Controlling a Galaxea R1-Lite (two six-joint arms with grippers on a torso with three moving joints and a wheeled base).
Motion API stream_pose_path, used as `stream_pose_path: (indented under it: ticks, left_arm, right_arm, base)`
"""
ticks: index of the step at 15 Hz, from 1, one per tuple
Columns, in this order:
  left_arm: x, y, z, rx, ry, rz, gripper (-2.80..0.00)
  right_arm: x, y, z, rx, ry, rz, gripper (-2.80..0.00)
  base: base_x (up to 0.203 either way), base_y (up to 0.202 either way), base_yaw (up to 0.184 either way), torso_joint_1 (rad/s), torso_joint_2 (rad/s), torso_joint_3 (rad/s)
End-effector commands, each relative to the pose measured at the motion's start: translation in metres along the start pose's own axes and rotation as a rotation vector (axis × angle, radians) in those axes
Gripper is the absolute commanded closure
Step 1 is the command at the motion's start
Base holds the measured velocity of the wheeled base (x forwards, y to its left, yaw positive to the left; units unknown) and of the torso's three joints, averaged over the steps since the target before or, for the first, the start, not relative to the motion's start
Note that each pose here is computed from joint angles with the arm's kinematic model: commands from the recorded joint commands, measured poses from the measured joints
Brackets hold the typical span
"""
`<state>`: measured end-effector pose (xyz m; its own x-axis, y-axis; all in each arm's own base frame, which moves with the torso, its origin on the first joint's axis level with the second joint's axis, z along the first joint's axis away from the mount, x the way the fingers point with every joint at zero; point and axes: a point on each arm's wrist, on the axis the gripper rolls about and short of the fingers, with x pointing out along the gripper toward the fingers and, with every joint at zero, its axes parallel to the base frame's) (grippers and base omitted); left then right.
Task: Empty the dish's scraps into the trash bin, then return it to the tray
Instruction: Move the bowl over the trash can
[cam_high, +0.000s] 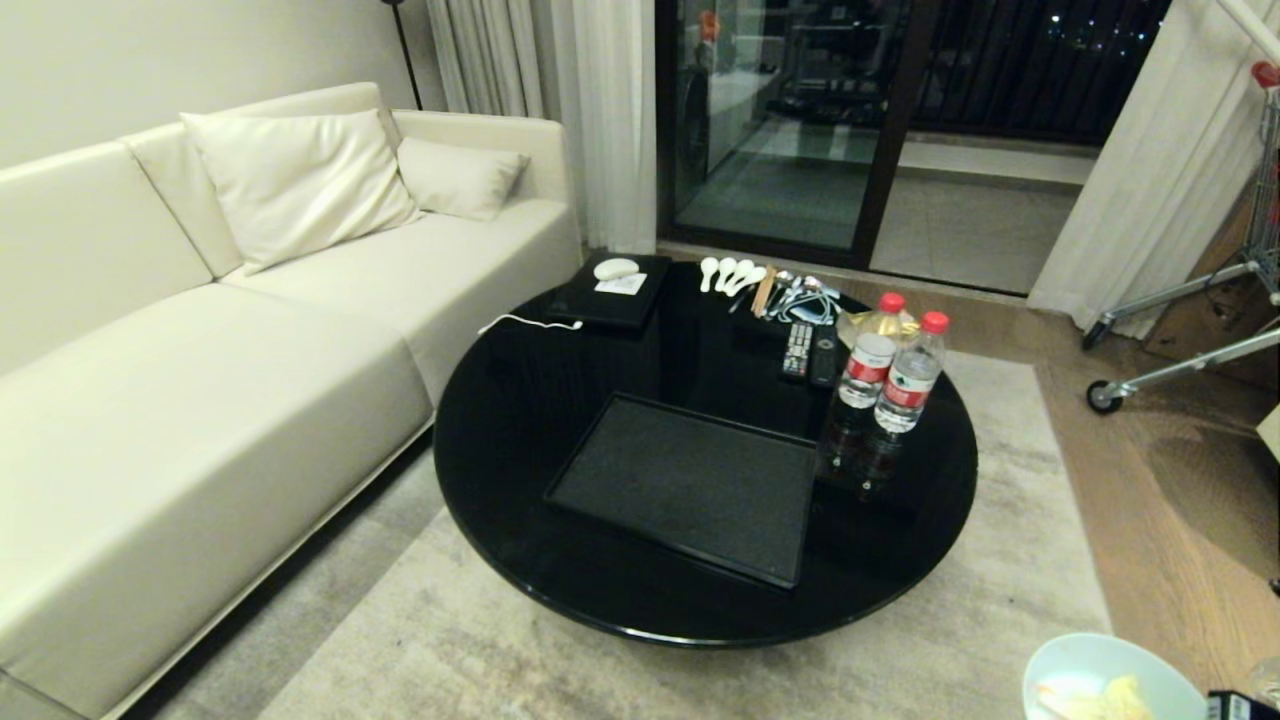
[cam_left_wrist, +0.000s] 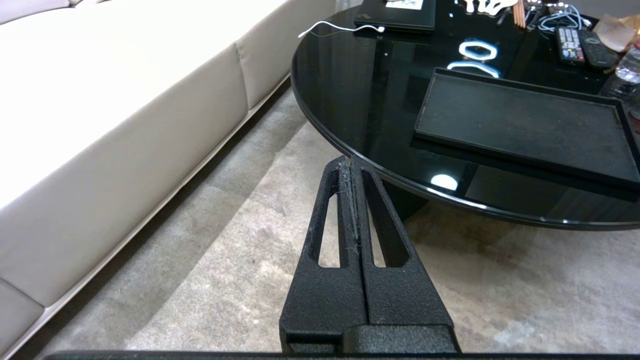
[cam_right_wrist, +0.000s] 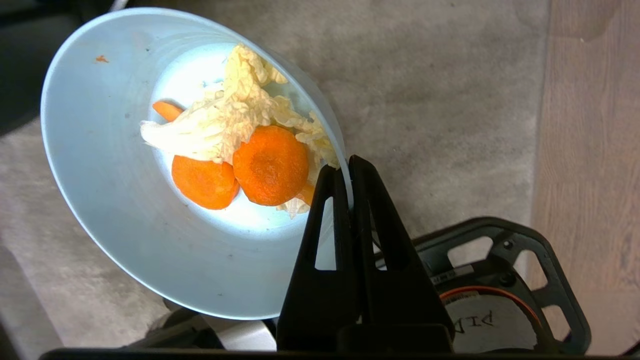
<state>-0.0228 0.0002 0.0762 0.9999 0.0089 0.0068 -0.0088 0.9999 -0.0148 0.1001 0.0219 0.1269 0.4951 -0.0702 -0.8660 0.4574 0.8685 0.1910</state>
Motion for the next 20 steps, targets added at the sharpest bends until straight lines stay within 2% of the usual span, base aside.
stream_pose_path:
  ticks: [1,4,6,13,20]
  left_arm:
    - [0.0000,0.0000,0.0000,-0.001,-0.001,0.000,0.00]
    - [0.0000,0.0000,0.0000,-0.001,-0.001,0.000,0.00]
    - [0.0000,0.0000,0.0000,-0.001,-0.001,0.000,0.00]
    - [0.0000,0.0000,0.0000,-0.001,-0.001,0.000,0.00]
    - [0.0000,0.0000,0.0000,-0.001,-0.001,0.000,0.00]
  right_arm:
    - [-0.0042,0.0029,0.0042,0.009,-0.020,0.018,0.00]
    - [-0.0028,0.0015,0.0024,0.010,-0.014,0.011,0.00]
    - [-0.0035,0.0014,0.0027,0.040,-0.018,0.012,0.00]
    - [-0.0007,-0.0054,-0.0054,0.042,-0.002,-0.002,0.00]
    - [0.0003,-0.0042,-0.0045,0.042,-0.003,-0.001,0.00]
  base:
    - [0.000,0.000,0.000,0.000,0.00,0.000]
    - [0.000,0.000,0.000,0.000,0.00,0.000]
    - [0.000,0.000,0.000,0.000,0.00,0.000]
    - [0.000,0.000,0.000,0.000,0.00,0.000]
    - [0.002,0.008,-0.155,0.002,0.00,0.002]
